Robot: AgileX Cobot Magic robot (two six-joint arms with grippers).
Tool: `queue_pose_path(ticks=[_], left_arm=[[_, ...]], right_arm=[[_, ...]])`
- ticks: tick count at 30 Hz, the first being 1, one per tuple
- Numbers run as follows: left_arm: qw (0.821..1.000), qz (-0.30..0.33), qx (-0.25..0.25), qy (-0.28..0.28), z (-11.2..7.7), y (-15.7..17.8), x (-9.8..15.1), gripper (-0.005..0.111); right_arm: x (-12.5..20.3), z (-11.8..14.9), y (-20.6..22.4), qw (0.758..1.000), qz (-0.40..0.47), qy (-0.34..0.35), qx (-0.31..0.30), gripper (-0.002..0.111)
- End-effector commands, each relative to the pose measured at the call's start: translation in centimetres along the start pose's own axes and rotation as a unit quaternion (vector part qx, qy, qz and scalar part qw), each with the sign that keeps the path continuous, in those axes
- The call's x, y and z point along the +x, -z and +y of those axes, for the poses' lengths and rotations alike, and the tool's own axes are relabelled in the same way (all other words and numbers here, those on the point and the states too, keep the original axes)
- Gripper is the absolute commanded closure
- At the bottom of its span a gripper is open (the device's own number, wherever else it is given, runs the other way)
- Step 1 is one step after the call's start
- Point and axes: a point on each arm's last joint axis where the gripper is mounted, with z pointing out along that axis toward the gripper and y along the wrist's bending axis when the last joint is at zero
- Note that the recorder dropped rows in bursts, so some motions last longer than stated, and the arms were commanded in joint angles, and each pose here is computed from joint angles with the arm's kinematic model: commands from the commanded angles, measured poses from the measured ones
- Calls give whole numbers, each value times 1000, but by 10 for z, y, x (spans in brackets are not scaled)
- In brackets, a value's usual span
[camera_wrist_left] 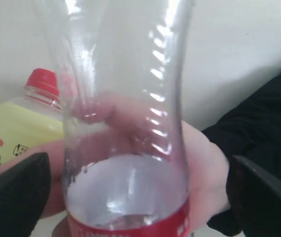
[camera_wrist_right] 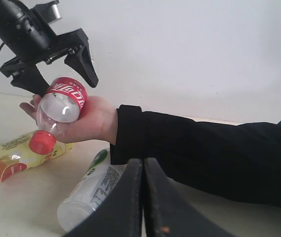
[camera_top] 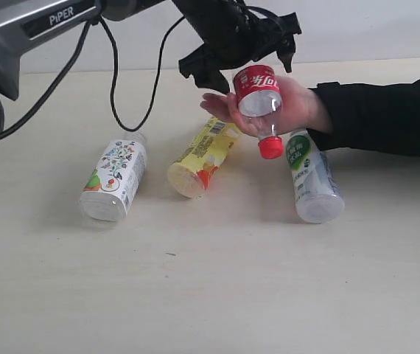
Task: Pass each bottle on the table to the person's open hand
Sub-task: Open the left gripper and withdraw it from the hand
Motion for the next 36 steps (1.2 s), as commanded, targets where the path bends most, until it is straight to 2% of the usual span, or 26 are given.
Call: queue_pose_path(ticks=[1, 7, 10, 13, 15, 20, 28, 36], left_arm=[[1000, -17, 8, -25, -7, 30, -7, 15], [997, -31, -18, -62, -9, 58, -10, 16], [994, -45, -45, -86, -10, 75, -11, 25], [987, -49, -89, -123, -8, 92, -10, 37], [980, -44, -121, -151, -5, 100, -9, 40], [966, -41, -141, -211, -3, 110, -9, 41], [956, -11, -169, -239, 8, 112, 4, 41], [941, 46, -212, -259, 33, 102, 27, 41]], right_arm=[[1, 0, 0, 1000, -2, -1, -1, 108], [1, 0, 0, 1000, -2, -1, -1, 108], [1, 0, 0, 1000, -2, -1, -1, 108], [1, 0, 0, 1000, -2, -1, -1, 108], [1, 0, 0, 1000, -2, -1, -1, 108], [1, 0, 0, 1000, -2, -1, -1, 108], [1, 0, 0, 1000, -2, 0, -1, 108], [1, 0, 0, 1000, -2, 0, -1, 108]])
